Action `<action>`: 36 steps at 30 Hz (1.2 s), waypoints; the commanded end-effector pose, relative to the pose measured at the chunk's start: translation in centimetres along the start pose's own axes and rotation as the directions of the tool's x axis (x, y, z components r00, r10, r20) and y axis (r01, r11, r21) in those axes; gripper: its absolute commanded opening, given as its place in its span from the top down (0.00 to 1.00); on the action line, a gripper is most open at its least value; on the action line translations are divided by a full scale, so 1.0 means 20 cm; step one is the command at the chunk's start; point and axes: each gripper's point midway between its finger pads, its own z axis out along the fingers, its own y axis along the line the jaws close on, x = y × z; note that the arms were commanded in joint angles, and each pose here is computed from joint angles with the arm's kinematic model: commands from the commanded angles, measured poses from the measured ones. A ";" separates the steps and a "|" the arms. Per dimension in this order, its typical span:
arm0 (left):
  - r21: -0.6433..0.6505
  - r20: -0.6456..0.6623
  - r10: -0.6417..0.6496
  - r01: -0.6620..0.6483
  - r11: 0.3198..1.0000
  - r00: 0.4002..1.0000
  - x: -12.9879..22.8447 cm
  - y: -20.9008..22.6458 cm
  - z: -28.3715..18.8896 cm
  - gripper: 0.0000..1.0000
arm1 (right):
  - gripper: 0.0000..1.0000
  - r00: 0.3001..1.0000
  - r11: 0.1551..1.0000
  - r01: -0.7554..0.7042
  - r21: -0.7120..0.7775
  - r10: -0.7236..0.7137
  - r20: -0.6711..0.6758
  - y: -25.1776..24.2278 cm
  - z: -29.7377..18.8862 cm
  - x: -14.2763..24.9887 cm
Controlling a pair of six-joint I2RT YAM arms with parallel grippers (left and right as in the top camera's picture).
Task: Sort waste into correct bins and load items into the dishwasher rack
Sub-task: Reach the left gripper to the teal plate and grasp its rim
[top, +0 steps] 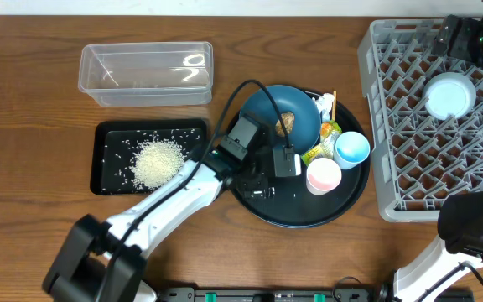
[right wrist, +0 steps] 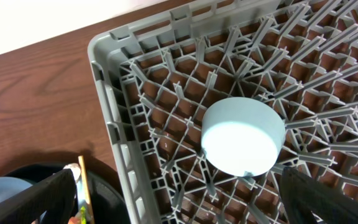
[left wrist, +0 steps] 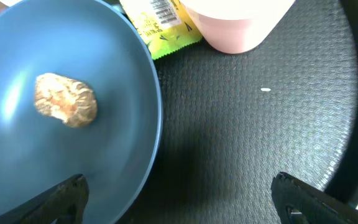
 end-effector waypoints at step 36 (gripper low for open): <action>0.053 -0.042 0.001 0.001 0.999 0.999 0.09 -0.01 0.24 0.31 | 0.01 1.000 1.000 0.007 0.000 -0.007 0.017 -0.01 -0.03 -0.02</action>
